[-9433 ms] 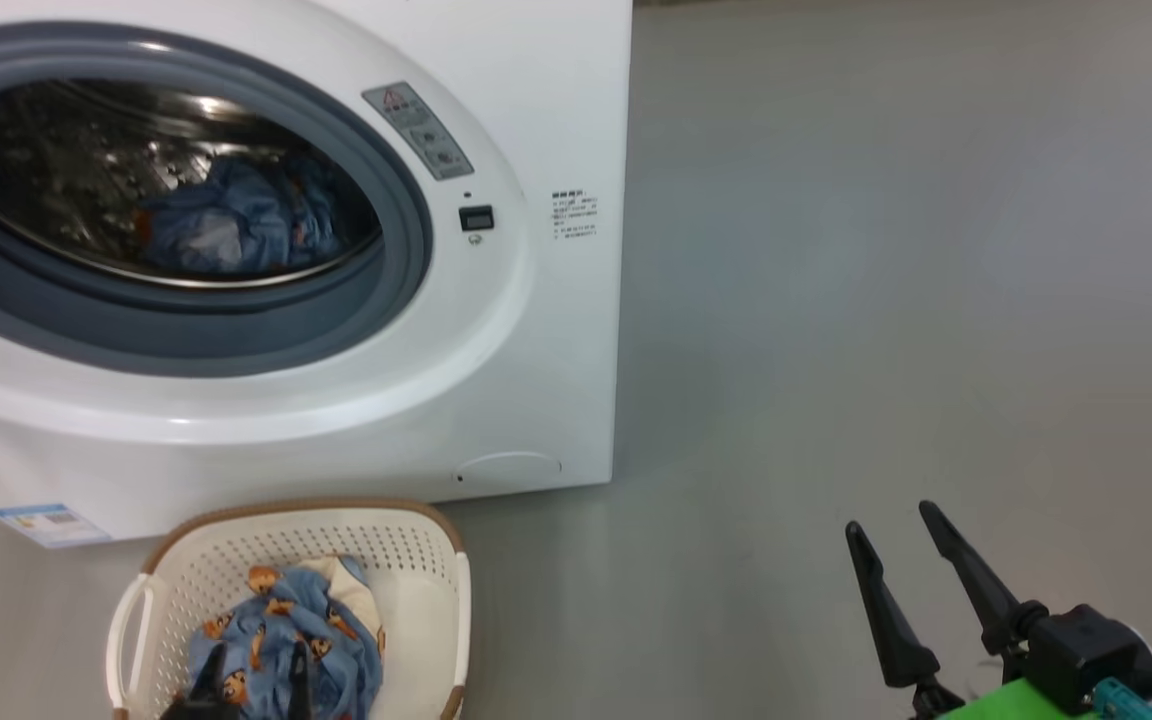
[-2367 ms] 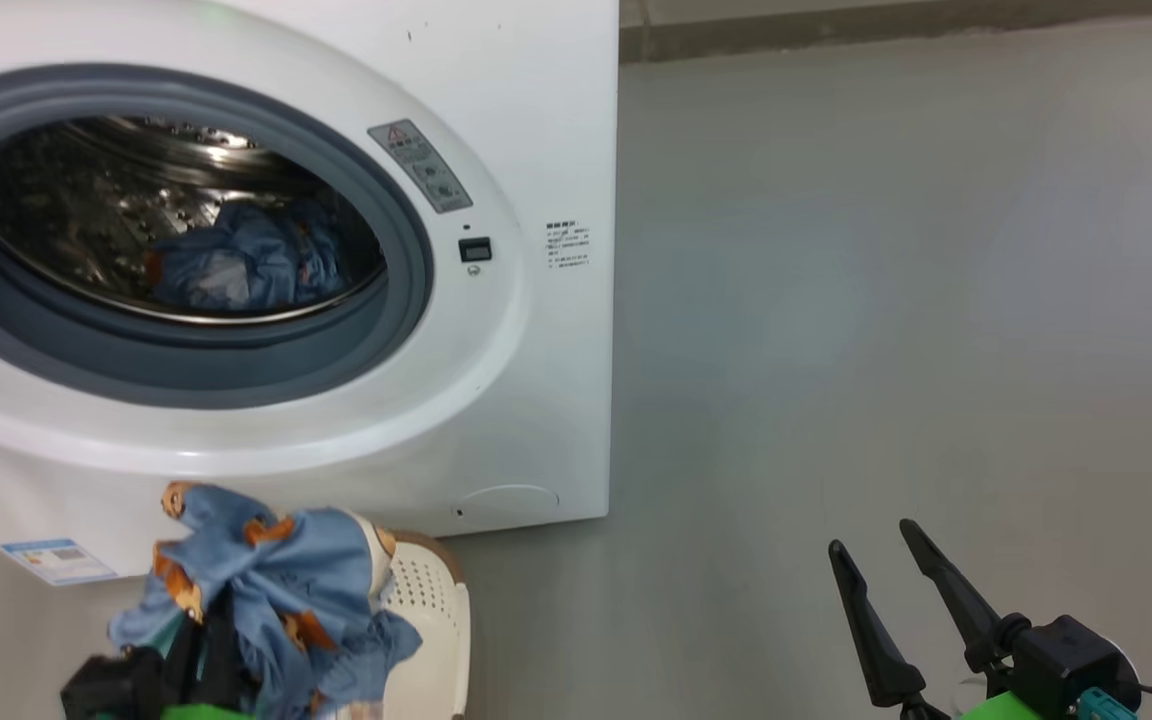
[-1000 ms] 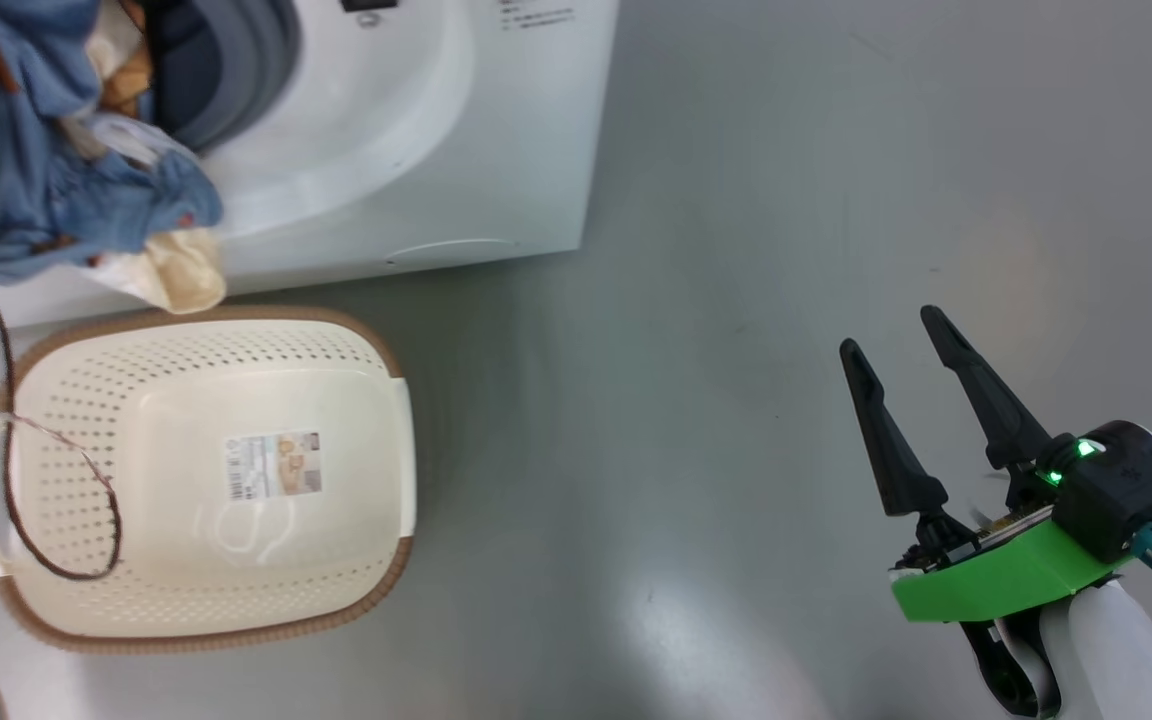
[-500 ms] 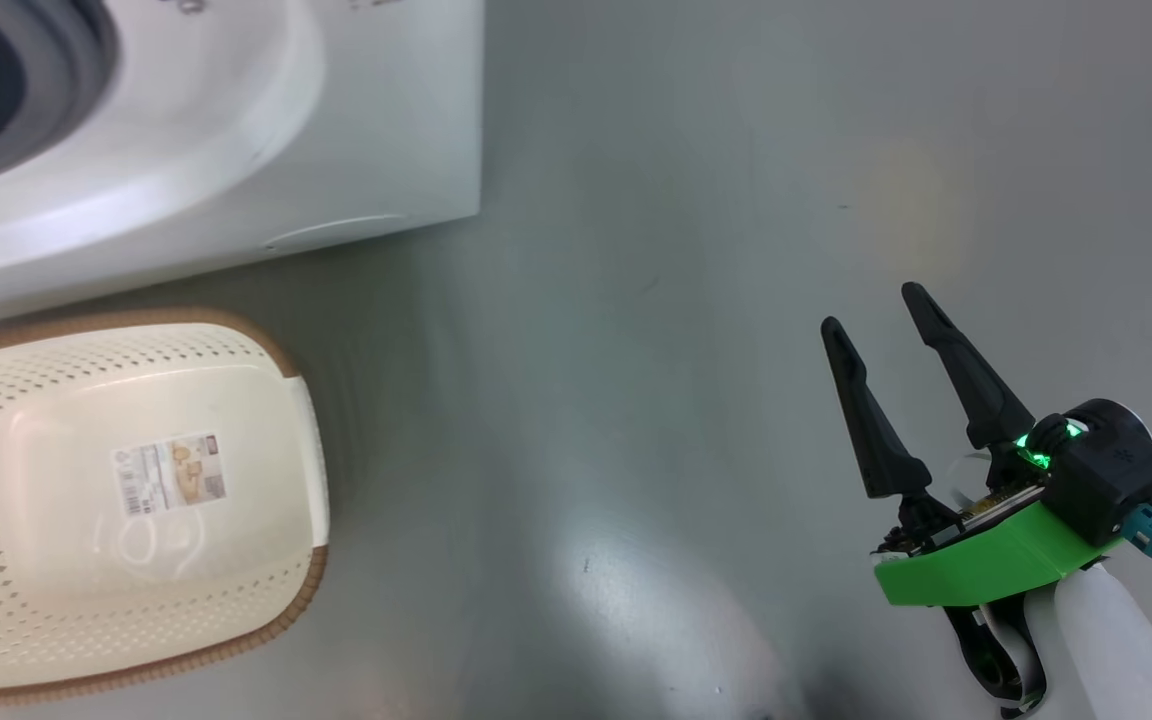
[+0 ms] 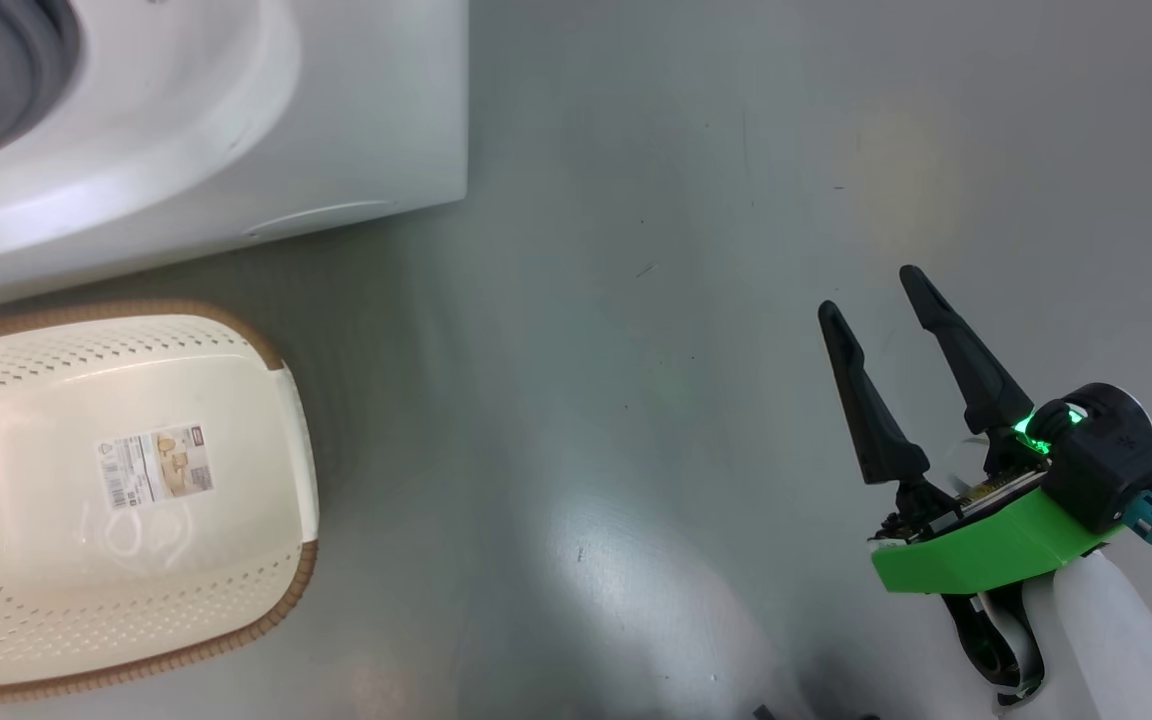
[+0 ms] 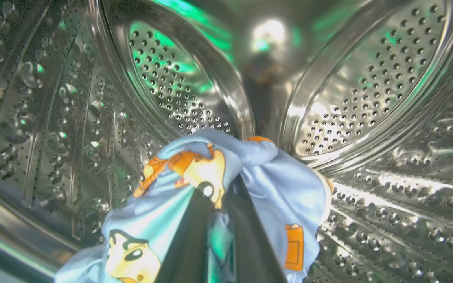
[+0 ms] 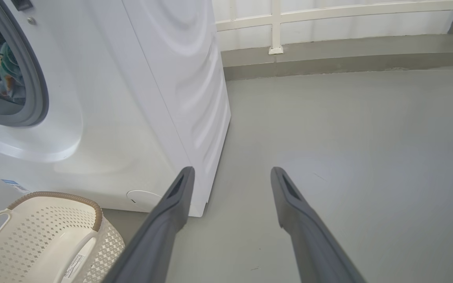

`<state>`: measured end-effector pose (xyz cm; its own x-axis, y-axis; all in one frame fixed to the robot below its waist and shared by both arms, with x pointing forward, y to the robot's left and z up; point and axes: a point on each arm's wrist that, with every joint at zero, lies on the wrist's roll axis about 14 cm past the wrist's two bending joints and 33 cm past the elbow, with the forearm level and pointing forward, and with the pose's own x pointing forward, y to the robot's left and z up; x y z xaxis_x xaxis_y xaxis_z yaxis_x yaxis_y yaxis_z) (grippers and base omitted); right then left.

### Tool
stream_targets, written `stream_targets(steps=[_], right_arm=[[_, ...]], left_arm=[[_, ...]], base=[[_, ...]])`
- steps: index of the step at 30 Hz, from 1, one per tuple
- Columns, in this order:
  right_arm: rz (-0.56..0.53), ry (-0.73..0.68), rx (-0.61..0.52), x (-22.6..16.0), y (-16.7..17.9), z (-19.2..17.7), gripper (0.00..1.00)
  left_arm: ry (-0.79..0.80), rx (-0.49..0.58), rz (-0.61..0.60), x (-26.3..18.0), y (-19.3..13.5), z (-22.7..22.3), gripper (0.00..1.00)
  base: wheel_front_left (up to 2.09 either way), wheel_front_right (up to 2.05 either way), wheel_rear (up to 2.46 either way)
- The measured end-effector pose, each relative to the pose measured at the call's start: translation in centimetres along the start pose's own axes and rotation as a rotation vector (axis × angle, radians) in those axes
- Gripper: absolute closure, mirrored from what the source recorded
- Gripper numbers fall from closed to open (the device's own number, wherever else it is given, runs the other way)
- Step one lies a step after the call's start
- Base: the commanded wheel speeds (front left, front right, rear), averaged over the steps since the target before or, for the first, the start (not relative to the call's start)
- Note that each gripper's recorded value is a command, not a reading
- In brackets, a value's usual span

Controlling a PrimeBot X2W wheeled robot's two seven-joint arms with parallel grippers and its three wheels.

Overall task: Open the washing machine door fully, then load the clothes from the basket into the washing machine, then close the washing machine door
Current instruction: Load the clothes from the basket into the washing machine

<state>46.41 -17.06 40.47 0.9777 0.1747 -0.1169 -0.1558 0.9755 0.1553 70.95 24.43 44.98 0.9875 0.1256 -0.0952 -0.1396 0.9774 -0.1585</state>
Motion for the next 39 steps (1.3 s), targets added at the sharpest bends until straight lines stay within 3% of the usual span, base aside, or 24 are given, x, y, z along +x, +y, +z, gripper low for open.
stream_targets(steps=[1,2,3,13,26,39], right_arm=[[0.001,0.000,0.001,0.0,0.0,0.0,0.00],[0.002,0.000,0.001,0.0,0.1,0.0,0.00],[0.004,0.001,0.002,0.1,0.1,-0.1,0.00],[0.028,-0.018,0.001,0.5,0.8,0.5,0.00],[0.060,-0.086,-0.021,0.5,1.6,3.3,0.00],[0.083,-0.144,-0.015,-1.1,3.4,5.9,0.00]], left_arm=[[0.012,0.001,0.002,-0.1,0.1,-0.3,0.62],[0.022,0.002,0.007,-0.2,0.3,-0.6,0.12],[0.036,0.005,0.010,-0.2,0.5,-1.0,0.00],[0.039,0.000,-0.004,-1.7,0.4,-1.3,0.00],[0.001,0.009,-0.013,-7.4,1.2,-1.0,0.00],[-0.161,0.063,-0.021,-18.6,1.5,2.0,0.00]], base=[[0.00,0.00,0.00],[0.00,0.00,0.00],[0.00,0.00,0.00],[0.00,0.00,0.00],[0.00,0.00,0.00],[0.00,0.00,0.00]])
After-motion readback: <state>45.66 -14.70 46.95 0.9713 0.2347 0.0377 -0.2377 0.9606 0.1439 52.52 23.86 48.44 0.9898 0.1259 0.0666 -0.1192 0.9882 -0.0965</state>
